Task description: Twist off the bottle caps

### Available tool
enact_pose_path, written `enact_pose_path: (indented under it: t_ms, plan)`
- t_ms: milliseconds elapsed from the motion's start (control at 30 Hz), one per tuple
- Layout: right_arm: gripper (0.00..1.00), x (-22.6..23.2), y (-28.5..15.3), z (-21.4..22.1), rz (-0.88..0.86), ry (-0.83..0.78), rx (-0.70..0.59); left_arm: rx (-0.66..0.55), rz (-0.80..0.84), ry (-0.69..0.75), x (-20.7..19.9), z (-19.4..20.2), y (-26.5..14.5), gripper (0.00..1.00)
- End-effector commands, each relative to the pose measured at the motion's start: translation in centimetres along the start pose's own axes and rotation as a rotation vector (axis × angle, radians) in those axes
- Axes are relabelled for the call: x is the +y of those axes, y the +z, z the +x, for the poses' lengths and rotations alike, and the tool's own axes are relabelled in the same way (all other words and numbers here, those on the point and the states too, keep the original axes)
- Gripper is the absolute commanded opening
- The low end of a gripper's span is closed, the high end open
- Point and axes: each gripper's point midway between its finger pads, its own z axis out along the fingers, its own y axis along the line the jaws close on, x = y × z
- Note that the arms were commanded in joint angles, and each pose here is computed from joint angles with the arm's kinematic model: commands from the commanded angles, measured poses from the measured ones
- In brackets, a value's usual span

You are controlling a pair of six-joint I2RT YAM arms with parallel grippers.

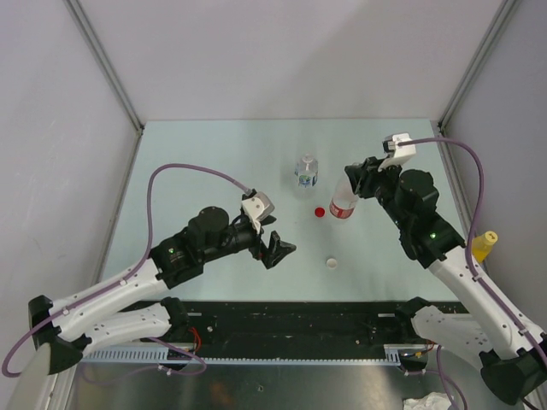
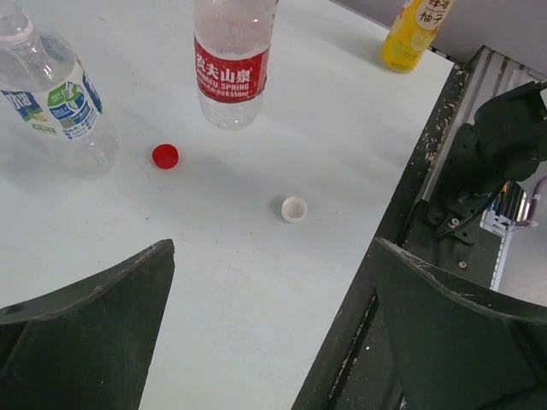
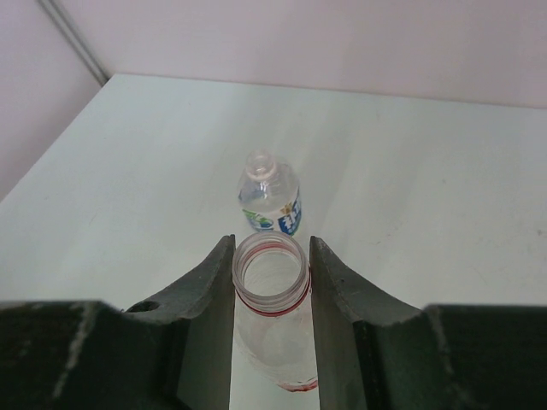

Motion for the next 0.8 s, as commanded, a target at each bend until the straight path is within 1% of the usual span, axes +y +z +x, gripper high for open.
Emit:
enact_pose_path:
  t_ms: [0, 167, 433, 600, 767]
  plan:
    - [0.0, -0.4, 0.5, -3.7, 0.048, -0.026, -0.122, -0.053, -0.017, 0.039, 0.3, -1.8, 0.1, 0.99]
    - [0.0, -0.8, 2.0, -4.7, 0.077, -0.058, -0.18, -0.036, -0.036, 0.043, 0.7, -1.5, 0.6, 0.99]
    - [0.0, -2.2, 5.7, -3.9, 0.145, -0.115, -0.194, -0.011, -0.059, 0.061, 1.3, -0.9, 1.3, 0.99]
    - [0.0, -3.5, 8.5, -2.9, 0.137, -0.083, -0.197, -0.001, -0.079, 0.07, 1.7, -0.7, 1.6, 0.99]
    - [0.0, -5.1, 10.9, -1.2, 0.13, -0.037, -0.172, 0.005, -0.09, 0.069, 1.9, -0.5, 1.7, 0.99]
